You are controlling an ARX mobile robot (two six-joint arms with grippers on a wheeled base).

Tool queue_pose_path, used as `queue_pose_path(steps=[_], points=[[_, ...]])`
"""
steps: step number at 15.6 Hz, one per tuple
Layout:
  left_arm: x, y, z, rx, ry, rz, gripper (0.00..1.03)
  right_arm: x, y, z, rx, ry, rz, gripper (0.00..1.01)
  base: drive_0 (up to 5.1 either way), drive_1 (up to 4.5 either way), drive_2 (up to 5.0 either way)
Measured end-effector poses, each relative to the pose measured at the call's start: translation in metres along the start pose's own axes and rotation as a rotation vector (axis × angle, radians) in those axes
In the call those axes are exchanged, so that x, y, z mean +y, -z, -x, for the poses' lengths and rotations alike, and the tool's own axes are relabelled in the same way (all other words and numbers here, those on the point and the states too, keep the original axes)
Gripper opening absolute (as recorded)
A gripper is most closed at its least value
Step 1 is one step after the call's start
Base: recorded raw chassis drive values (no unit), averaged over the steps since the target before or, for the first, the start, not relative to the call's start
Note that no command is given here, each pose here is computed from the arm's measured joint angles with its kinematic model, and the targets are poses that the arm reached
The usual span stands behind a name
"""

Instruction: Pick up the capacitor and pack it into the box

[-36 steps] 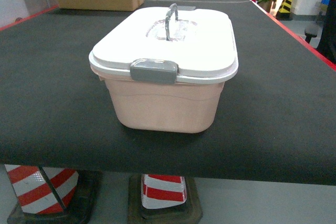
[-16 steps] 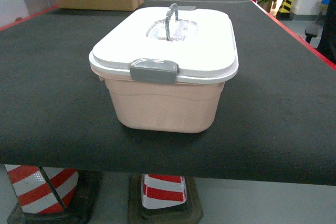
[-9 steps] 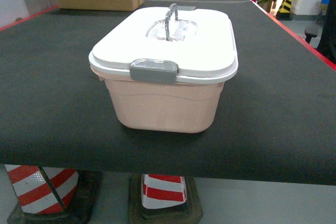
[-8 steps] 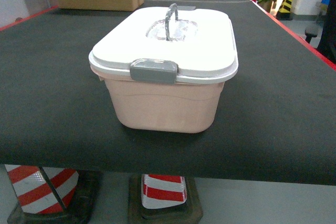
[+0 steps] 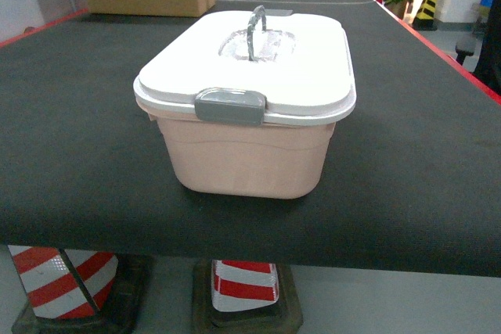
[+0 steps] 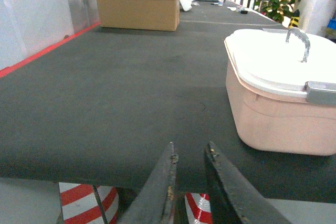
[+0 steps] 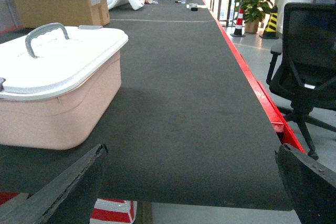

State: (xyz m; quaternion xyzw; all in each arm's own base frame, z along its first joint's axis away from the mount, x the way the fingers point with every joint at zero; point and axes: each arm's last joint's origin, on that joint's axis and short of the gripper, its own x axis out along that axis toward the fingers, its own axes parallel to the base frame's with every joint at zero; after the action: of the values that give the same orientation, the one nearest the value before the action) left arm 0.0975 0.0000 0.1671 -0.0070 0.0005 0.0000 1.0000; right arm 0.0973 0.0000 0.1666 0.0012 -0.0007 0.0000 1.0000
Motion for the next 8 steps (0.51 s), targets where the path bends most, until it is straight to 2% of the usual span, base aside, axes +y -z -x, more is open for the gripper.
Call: queue_pose_path(steps=[3,4,7,8], points=[[0.0000,0.0000,0.0000,0.000,0.000,0.000,0.26,0.0000,0.0000,0.0000,0.000,0.000,0.000,0.98,0.0,0.00,0.0],[0.0000,0.0000,0.0000,0.000,0.000,0.000,0.55,0.0000,0.0000,0.0000,0.000,0.000,0.000,0.98,0.0,0.00,0.0],[0.0000,0.0000,0.0000,0.000,0.000,0.000,0.92,0.0000,0.0000,0.0000,0.000,0.000,0.000,0.98,0.0,0.00,0.0],[0.0000,0.0000,0.0000,0.000,0.000,-0.001,1.00,0.0000,0.0000,0.0000,0.000,0.000,0.000,0.98,0.0,0.00,0.0]])
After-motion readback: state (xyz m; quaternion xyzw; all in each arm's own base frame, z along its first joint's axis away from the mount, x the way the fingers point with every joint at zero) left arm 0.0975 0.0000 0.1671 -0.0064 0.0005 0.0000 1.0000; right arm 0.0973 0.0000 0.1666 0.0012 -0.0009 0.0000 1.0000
